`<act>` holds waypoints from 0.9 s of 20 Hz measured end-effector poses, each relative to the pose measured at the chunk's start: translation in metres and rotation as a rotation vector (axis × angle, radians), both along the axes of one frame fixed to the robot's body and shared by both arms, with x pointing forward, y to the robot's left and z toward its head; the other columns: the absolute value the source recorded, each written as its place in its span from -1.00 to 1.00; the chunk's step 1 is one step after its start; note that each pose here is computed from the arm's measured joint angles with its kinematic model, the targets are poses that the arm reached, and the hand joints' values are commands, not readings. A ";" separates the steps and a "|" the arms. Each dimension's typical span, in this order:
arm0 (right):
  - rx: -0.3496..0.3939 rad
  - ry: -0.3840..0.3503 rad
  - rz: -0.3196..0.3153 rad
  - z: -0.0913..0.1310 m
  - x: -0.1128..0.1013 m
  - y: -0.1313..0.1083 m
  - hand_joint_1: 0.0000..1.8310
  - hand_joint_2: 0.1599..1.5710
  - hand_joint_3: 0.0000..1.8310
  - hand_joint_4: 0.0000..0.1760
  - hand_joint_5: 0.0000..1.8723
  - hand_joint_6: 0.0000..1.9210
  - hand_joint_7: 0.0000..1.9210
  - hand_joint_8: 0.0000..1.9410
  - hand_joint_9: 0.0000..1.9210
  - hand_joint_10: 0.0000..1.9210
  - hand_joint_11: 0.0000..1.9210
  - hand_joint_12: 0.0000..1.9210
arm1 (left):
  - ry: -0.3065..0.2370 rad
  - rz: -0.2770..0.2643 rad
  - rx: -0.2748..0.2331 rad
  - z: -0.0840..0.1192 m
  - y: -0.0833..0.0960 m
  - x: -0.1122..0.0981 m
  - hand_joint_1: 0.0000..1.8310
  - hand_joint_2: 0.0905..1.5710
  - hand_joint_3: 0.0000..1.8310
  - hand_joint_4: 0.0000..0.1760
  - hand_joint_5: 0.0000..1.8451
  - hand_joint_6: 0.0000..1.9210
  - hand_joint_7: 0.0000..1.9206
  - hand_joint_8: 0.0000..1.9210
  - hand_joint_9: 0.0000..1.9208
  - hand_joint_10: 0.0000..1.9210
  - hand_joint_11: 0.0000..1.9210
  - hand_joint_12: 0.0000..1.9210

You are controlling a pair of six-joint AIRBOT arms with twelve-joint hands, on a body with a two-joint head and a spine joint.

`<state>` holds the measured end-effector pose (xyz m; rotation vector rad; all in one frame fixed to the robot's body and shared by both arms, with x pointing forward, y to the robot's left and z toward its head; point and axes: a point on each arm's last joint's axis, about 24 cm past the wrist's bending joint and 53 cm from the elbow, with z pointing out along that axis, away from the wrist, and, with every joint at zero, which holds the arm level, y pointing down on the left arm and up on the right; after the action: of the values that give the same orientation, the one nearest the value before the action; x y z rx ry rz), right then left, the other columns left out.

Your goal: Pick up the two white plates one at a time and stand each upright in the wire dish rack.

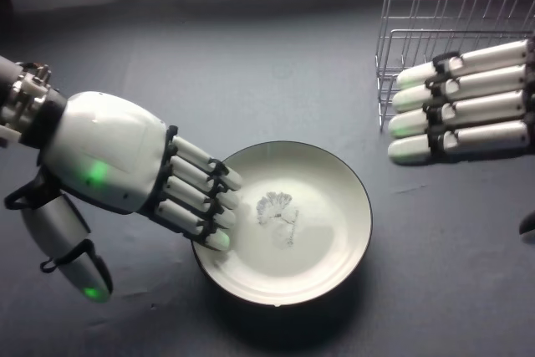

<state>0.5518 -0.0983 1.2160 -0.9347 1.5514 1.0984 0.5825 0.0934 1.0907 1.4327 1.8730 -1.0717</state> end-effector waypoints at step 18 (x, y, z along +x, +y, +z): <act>-0.040 -0.016 0.030 -0.017 0.007 0.026 0.30 0.01 -1.00 -1.00 -1.00 -1.00 -1.00 -1.00 -1.00 -1.00 -1.00 -1.00 | 0.005 0.001 0.053 -0.022 0.013 0.002 -1.00 0.41 -1.00 -1.00 -0.87 -0.99 -0.91 -0.99 -0.94 -0.98 -0.95 -0.98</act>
<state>0.5588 -0.0726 1.1987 -0.9944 1.5561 1.0814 0.5847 0.1059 1.0685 1.4597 1.9185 -1.0336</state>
